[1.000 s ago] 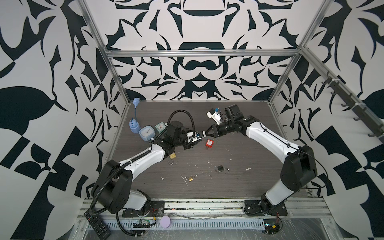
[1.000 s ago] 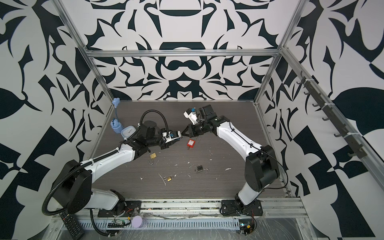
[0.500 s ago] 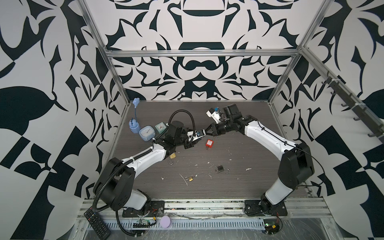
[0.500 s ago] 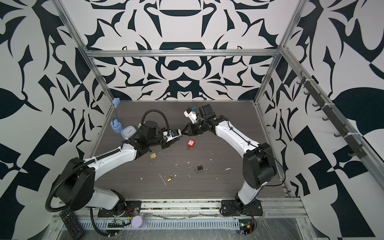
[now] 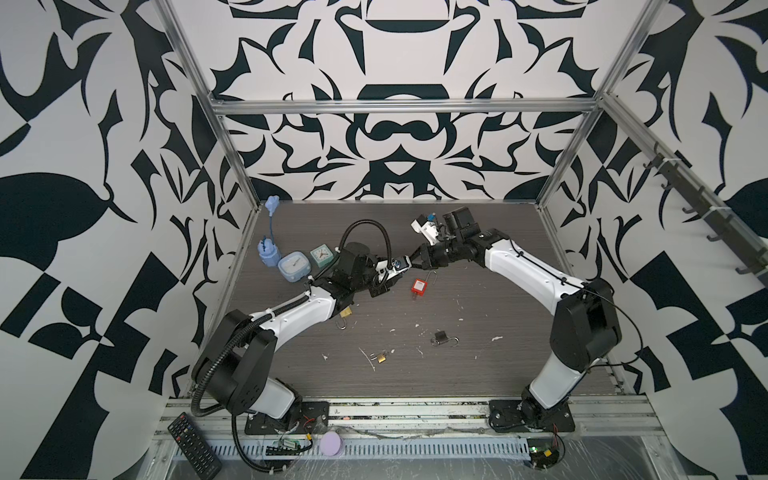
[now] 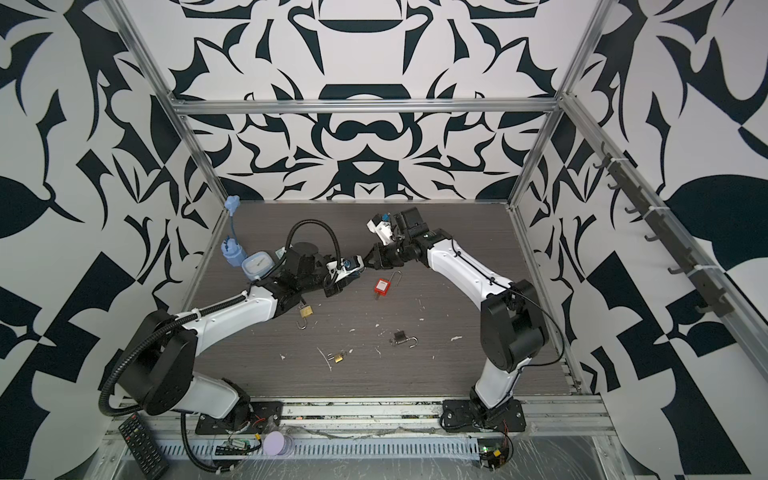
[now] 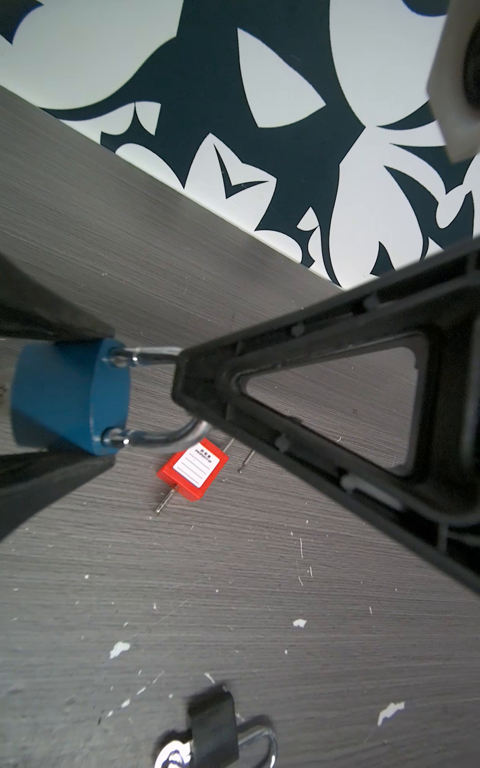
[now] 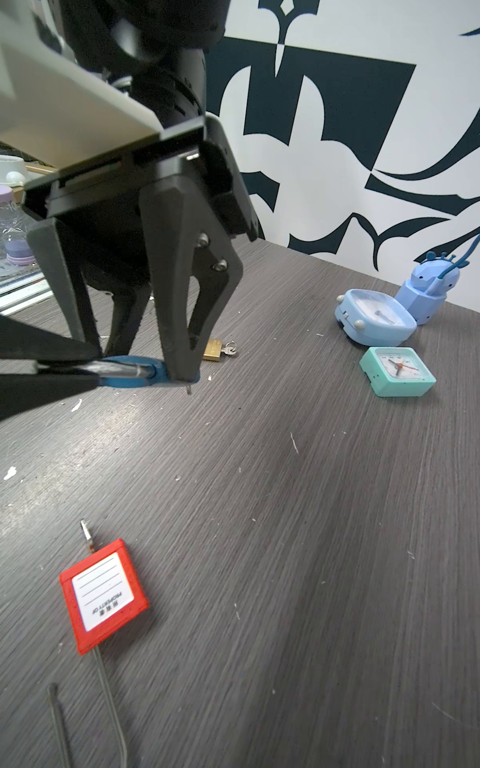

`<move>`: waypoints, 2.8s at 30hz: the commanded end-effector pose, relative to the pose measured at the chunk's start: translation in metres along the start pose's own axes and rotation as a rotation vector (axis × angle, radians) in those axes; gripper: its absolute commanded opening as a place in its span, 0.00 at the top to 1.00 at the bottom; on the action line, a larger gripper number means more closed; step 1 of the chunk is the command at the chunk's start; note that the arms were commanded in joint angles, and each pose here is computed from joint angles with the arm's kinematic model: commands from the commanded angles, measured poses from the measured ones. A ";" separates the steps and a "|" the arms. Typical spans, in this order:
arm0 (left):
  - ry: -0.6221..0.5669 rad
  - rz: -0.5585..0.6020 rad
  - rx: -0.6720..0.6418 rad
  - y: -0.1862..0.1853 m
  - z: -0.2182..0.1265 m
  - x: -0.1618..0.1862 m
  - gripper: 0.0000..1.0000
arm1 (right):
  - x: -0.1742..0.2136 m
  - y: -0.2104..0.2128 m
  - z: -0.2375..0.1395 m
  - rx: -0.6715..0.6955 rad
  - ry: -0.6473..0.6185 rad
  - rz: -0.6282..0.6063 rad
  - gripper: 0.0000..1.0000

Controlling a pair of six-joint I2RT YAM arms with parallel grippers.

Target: Lock with the key

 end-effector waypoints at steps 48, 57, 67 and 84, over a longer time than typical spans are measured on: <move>-0.550 0.089 -0.219 0.077 -0.039 -0.128 1.00 | 0.063 -0.016 0.063 -0.100 0.248 0.039 1.00; -0.579 0.092 -0.207 0.079 -0.042 -0.136 1.00 | 0.071 -0.022 0.066 -0.107 0.256 0.048 1.00; -0.586 0.090 -0.213 0.080 -0.043 -0.137 1.00 | 0.079 -0.027 0.069 -0.112 0.252 0.052 1.00; -0.359 0.054 -0.061 0.031 -0.028 -0.073 1.00 | 0.049 -0.011 0.048 -0.145 0.144 0.030 1.00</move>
Point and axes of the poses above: each gripper's point midway between its finger pads, its own z axis out along the fingers, its own y axis along the line the jaws close on, x = y × z, the point moved 7 cm from there along -z, back along the fingers, and after that the axes turned 2 degrees about z, right-handed, at the moved point
